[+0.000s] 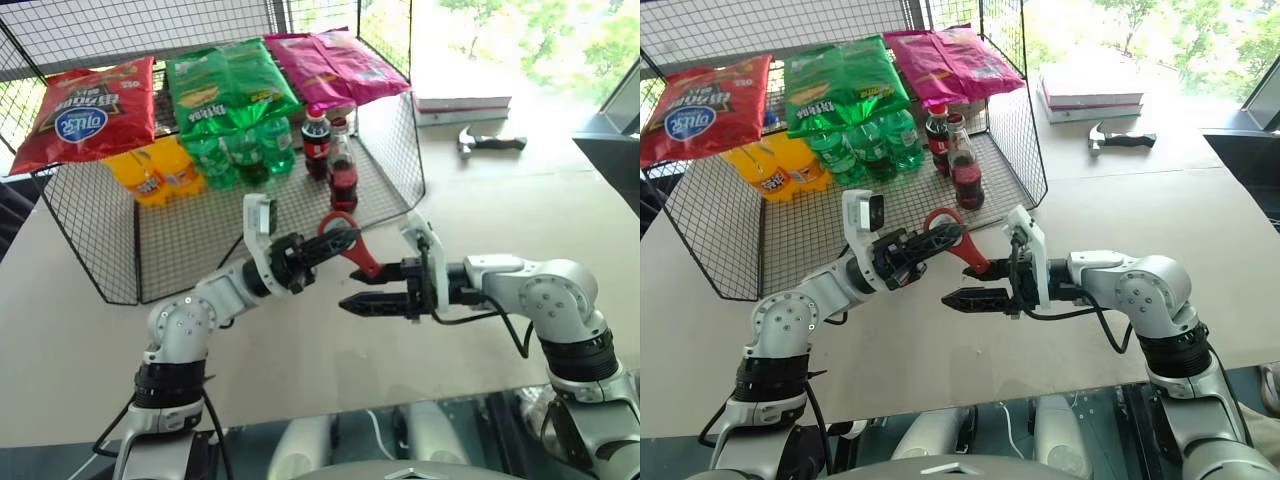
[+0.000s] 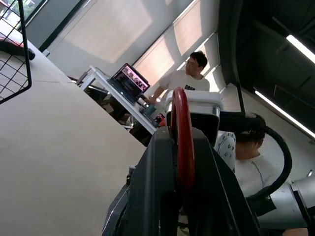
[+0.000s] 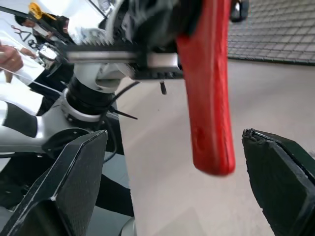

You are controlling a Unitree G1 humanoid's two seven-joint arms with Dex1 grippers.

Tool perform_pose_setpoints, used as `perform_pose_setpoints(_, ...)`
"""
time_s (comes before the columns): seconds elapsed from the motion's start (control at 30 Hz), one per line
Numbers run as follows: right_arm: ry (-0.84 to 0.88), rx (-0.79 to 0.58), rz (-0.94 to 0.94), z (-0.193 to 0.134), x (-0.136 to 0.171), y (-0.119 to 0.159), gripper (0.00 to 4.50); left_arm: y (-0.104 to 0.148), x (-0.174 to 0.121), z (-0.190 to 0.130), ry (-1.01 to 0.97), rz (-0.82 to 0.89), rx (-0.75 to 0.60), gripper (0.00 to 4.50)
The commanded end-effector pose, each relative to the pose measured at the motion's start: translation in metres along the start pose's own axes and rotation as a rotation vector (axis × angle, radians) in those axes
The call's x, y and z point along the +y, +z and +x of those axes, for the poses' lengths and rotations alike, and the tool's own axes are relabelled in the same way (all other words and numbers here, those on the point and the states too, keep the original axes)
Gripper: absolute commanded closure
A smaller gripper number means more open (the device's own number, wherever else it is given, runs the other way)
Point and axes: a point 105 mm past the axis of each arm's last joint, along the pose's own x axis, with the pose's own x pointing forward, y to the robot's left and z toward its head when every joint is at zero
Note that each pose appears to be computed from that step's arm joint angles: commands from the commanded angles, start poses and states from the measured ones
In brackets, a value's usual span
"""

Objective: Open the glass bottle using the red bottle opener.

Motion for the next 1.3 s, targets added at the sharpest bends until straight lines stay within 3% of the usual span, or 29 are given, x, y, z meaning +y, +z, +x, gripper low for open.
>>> perform_pose_setpoints(0.03,0.057,-0.016,-0.022,-0.003,0.011,0.010,0.68,0.000,-0.002,0.000,-0.021,0.017,0.014,4.50)
perform_pose_setpoints(0.07,0.067,-0.019,-0.021,-0.003,0.013,0.011,0.92,-0.001,-0.002,0.000,-0.022,0.018,0.017,4.50)
perform_pose_setpoints(0.3,0.101,-0.006,-0.005,0.000,0.020,0.009,4.21,-0.003,0.000,0.000,-0.027,0.022,0.025,4.50)
perform_pose_setpoints(0.33,0.101,-0.005,-0.003,0.000,0.020,0.009,4.41,-0.003,0.000,0.000,-0.029,0.021,0.026,4.50)
perform_pose_setpoints(0.63,0.149,0.009,0.042,-0.001,0.026,0.006,4.41,-0.020,-0.004,-0.001,-0.079,-0.009,0.100,4.50)
perform_pose_setpoints(0.9,0.162,0.024,0.043,0.003,0.029,0.002,4.41,-0.020,-0.003,-0.001,-0.094,-0.010,0.120,4.50)
perform_pose_setpoints(1.03,0.155,0.020,0.047,0.004,0.029,0.000,4.50,-0.022,-0.006,-0.004,-0.104,-0.017,0.138,3.05)
perform_pose_setpoints(1.2,0.130,0.001,0.051,0.003,0.025,0.000,4.50,-0.019,0.000,-0.006,-0.051,0.020,0.130,0.52)
perform_pose_setpoints(1.23,0.119,-0.003,0.050,0.002,0.024,-0.001,4.50,-0.016,0.002,-0.008,-0.035,0.036,0.124,0.19)
perform_pose_setpoints(1.3,0.100,-0.014,0.048,0.001,0.022,-0.001,4.50,-0.013,0.003,-0.010,-0.015,0.055,0.116,0.19)
